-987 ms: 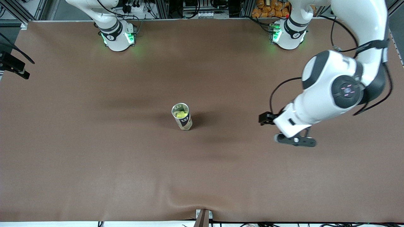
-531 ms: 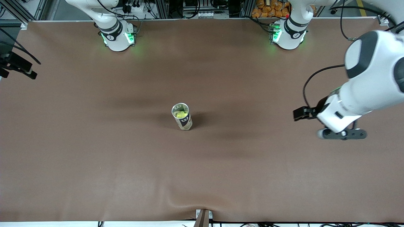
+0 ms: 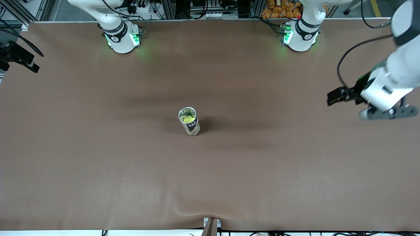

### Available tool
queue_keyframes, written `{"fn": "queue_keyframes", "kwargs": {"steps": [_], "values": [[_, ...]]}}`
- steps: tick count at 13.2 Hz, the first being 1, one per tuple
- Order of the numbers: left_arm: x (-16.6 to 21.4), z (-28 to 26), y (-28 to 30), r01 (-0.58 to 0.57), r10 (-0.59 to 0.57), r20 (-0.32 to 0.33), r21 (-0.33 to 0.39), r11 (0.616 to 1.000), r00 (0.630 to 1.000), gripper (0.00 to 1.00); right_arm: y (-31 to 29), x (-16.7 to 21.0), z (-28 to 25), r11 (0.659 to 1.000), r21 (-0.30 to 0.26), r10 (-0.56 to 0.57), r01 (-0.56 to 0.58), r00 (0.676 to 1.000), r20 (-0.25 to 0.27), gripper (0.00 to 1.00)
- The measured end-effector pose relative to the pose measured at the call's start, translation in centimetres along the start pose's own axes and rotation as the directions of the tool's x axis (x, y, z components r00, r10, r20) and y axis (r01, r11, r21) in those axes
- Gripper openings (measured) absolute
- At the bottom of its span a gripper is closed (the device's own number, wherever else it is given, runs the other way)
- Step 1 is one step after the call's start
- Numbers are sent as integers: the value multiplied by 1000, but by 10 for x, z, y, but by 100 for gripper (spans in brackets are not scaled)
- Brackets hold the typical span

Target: Insert tennis ball vertically with right arm

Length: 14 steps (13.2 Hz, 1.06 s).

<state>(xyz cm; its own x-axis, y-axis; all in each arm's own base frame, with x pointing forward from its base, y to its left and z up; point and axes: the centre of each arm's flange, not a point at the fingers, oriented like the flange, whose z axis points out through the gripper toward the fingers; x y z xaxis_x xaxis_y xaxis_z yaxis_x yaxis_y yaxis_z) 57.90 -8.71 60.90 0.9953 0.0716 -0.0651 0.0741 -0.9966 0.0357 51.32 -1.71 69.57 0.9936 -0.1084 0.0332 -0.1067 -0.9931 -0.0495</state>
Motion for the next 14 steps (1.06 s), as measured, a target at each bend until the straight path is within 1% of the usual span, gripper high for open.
{"fn": "queue_keyframes", "kwargs": {"steps": [3, 6, 9, 11, 14], "values": [[-39, -25, -33, -14, 14, -25, 10, 1000, 1000, 100, 2, 0, 1, 1000, 1, 3, -3, 1000, 2, 100], [-76, -39, -32, -20, 21, -48, 19, 1000, 999, 100, 3, 2, 1, 1000, 2, 5, -5, 1000, -6, 100], [-102, -50, -28, -28, 30, -73, 26, 999, 997, 100, 1, 5, 4, 1000, 1, 2, -2, 1000, -2, 100], [-110, -52, -22, -40, 43, -79, 30, 999, 996, 100, 0, 6, 5, 1000, 1, 0, 0, 1000, -2, 100], [-107, -51, -22, -40, 42, -78, 29, 999, 996, 100, -1, 6, 5, 1000, -9, -26, 26, 1000, -7, 100]]}}
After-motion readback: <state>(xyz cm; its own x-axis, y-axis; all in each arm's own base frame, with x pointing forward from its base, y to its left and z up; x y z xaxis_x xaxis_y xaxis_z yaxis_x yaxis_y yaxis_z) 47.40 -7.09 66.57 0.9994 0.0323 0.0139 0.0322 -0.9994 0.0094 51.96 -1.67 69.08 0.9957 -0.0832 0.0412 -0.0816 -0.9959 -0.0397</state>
